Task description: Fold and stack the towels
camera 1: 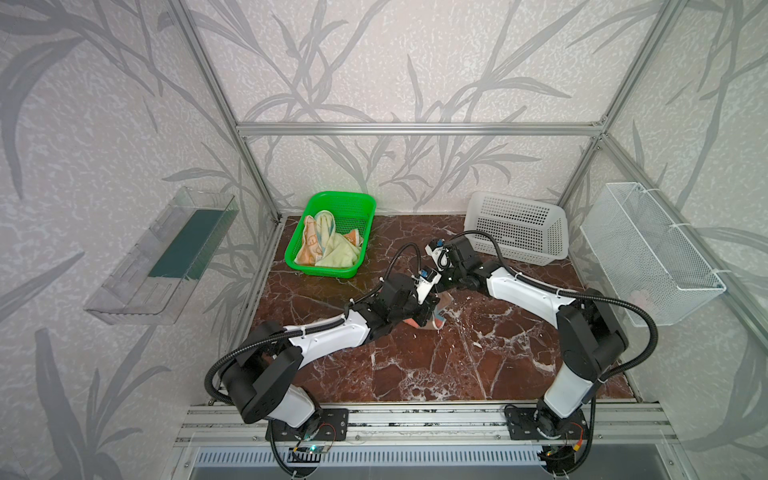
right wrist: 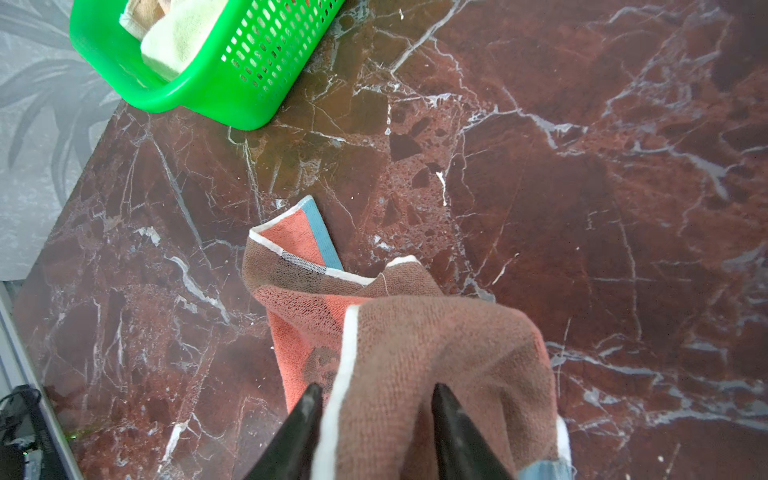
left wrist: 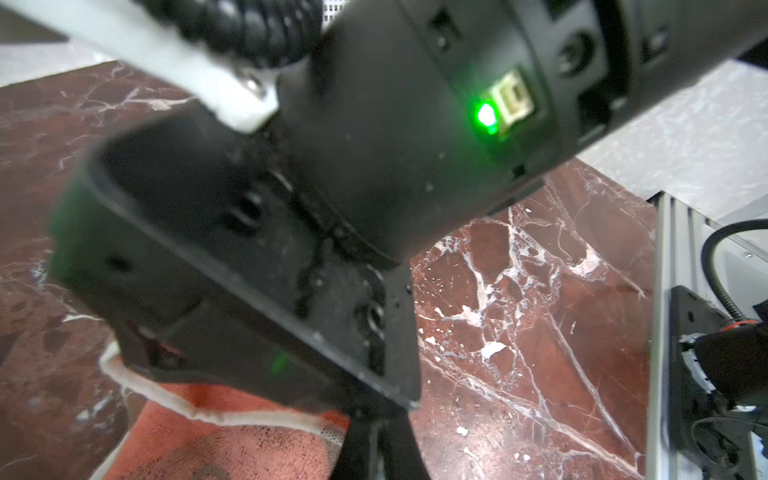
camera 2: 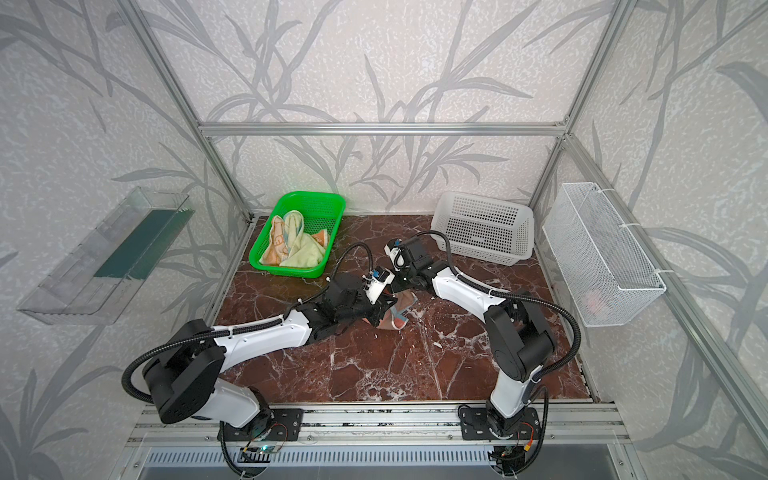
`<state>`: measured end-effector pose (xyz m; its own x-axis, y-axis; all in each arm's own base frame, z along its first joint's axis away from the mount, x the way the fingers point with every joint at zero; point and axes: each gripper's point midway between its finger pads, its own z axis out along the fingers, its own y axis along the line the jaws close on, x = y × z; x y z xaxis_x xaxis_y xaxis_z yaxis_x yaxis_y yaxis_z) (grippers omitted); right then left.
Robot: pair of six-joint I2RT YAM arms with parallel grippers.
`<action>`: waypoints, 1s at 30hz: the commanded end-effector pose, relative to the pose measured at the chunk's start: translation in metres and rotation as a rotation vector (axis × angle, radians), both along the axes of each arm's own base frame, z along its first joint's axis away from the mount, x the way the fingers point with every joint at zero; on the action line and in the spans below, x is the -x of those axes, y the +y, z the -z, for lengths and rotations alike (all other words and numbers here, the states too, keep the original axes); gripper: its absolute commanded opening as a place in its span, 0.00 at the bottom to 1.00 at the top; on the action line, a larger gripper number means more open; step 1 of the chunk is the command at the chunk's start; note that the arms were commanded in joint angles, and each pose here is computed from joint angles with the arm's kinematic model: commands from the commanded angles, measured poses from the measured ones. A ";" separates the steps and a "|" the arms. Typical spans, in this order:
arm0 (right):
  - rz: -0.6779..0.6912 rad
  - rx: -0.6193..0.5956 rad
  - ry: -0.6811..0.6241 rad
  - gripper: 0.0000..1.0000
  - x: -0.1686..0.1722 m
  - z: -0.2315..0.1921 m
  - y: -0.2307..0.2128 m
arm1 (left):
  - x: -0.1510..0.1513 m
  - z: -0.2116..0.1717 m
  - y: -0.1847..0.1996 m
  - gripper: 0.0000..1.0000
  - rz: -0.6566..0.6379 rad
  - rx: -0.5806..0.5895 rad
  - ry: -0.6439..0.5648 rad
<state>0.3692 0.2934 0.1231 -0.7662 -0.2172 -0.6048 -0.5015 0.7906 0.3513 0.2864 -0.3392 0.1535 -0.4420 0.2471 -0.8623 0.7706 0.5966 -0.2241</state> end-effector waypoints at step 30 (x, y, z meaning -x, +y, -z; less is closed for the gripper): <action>0.199 0.375 -0.456 0.96 -0.045 -0.038 -0.111 | -0.070 -0.026 0.160 0.00 -0.846 -0.277 0.003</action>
<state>0.3967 0.2139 0.1622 -0.4310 -0.3582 -0.8282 -0.4921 0.8626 -0.1171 0.3433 -0.2004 0.1721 -0.5738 0.0829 -0.8148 0.1564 0.9876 -0.0097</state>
